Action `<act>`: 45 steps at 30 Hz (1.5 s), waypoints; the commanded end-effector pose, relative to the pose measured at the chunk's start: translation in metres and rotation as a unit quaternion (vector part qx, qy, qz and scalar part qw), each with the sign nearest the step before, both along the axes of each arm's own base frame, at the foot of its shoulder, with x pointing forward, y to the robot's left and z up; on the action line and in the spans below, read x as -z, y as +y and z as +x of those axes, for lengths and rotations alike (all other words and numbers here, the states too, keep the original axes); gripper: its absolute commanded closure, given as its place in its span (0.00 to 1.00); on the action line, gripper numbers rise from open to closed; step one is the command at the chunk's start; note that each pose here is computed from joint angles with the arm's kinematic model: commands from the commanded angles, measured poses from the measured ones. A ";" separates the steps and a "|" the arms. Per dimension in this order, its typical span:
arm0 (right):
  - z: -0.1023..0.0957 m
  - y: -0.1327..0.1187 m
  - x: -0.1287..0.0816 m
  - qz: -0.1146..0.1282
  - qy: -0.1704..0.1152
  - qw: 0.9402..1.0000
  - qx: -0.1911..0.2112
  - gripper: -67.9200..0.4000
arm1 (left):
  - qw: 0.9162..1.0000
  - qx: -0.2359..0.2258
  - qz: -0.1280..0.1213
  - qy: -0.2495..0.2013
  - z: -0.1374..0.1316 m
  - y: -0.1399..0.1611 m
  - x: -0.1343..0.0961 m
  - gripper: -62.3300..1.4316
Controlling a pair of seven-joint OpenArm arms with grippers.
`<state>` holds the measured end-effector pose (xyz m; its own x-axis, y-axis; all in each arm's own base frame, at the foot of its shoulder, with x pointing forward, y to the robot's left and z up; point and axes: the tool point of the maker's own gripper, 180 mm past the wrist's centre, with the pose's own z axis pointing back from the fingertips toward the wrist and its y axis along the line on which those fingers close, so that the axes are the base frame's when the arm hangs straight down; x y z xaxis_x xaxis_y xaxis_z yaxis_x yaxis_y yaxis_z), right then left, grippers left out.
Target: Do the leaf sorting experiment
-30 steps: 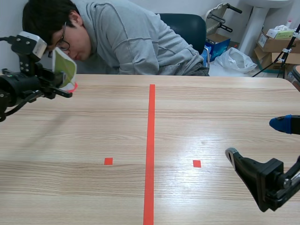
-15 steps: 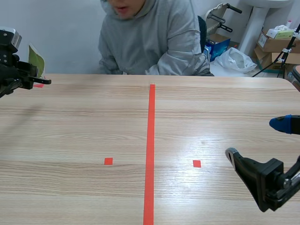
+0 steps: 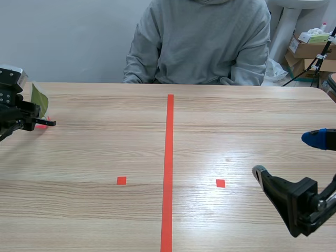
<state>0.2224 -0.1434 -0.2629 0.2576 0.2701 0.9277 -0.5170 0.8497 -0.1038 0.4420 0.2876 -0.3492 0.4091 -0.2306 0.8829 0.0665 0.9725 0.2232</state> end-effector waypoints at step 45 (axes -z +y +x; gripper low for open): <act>0.006 0.000 -0.010 0.001 -0.017 1.000 0.000 0.02 | 0.996 0.046 0.077 -0.019 -0.010 0.004 -0.010 0.00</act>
<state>0.2223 -0.1434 -0.2632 0.2588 0.2708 0.9272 -0.5173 0.8495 -0.1037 0.4342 0.2816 -0.3501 0.3734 -0.3642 0.8532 0.1467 0.9313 0.3333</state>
